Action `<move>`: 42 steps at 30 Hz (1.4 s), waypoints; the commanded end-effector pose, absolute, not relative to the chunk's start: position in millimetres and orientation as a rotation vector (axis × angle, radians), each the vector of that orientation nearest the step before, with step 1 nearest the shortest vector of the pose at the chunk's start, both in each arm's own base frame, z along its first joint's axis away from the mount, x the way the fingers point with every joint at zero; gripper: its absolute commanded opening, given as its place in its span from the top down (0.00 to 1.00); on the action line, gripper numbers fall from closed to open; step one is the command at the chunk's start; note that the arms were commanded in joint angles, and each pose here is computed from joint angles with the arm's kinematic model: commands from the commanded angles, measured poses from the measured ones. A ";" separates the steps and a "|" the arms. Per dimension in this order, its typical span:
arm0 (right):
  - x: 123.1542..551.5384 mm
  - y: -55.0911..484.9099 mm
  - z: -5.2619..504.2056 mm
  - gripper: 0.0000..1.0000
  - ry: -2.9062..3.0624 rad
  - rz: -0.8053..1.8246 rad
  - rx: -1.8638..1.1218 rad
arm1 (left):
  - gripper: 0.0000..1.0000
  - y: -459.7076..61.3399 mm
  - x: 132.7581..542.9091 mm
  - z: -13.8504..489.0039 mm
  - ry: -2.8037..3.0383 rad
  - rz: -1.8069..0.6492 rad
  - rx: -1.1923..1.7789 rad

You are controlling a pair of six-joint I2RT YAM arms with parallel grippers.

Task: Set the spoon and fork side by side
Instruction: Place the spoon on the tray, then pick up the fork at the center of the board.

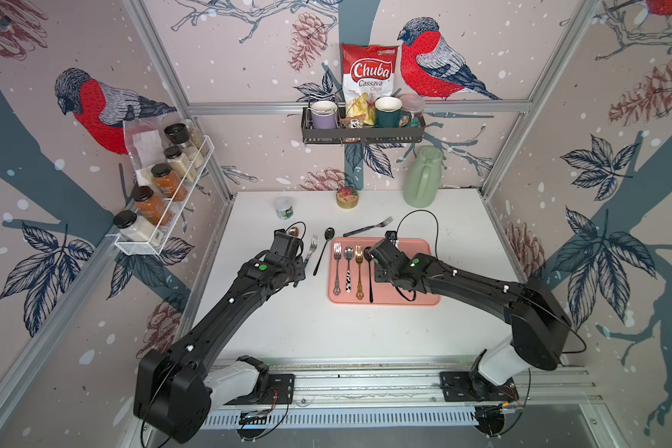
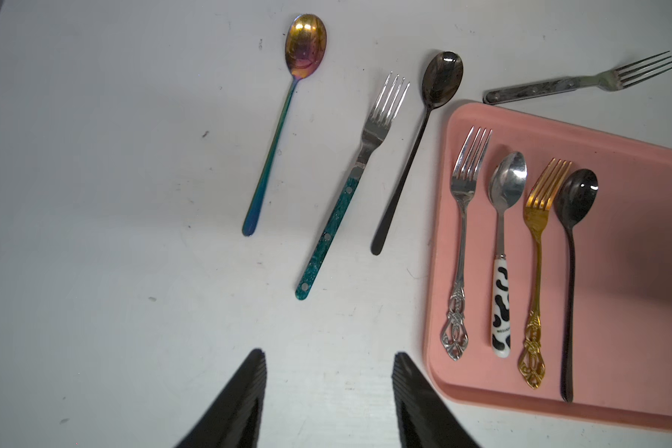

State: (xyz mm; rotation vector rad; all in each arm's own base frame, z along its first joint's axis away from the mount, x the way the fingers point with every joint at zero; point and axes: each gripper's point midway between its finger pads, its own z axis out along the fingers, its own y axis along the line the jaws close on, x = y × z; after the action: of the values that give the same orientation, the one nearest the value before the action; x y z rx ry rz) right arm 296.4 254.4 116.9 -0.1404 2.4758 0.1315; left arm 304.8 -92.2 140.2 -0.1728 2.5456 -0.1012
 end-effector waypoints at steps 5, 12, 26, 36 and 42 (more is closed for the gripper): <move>292.3 246.5 127.9 0.52 2.380 0.247 -0.161 | 0.50 -102.0 340.1 86.2 2.662 0.011 -0.080; 289.7 249.0 128.0 0.52 2.356 0.327 -0.179 | 0.53 -101.5 357.7 47.4 2.797 0.037 -0.013; 293.0 241.7 123.7 0.54 2.364 0.342 -0.130 | 0.65 -104.4 374.2 15.1 2.886 0.022 -0.032; 294.2 237.5 122.6 0.54 2.363 0.374 -0.100 | 0.90 -100.9 368.4 1.4 2.906 0.039 -0.071; 294.9 233.5 122.9 0.54 2.357 0.390 -0.076 | 0.98 -93.9 369.6 37.7 2.827 0.051 -0.159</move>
State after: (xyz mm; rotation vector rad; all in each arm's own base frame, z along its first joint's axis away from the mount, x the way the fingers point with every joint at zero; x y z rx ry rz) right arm 292.7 230.7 116.5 -0.0980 2.3839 0.3474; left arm 377.7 -104.5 22.9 -0.0947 2.8333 0.0066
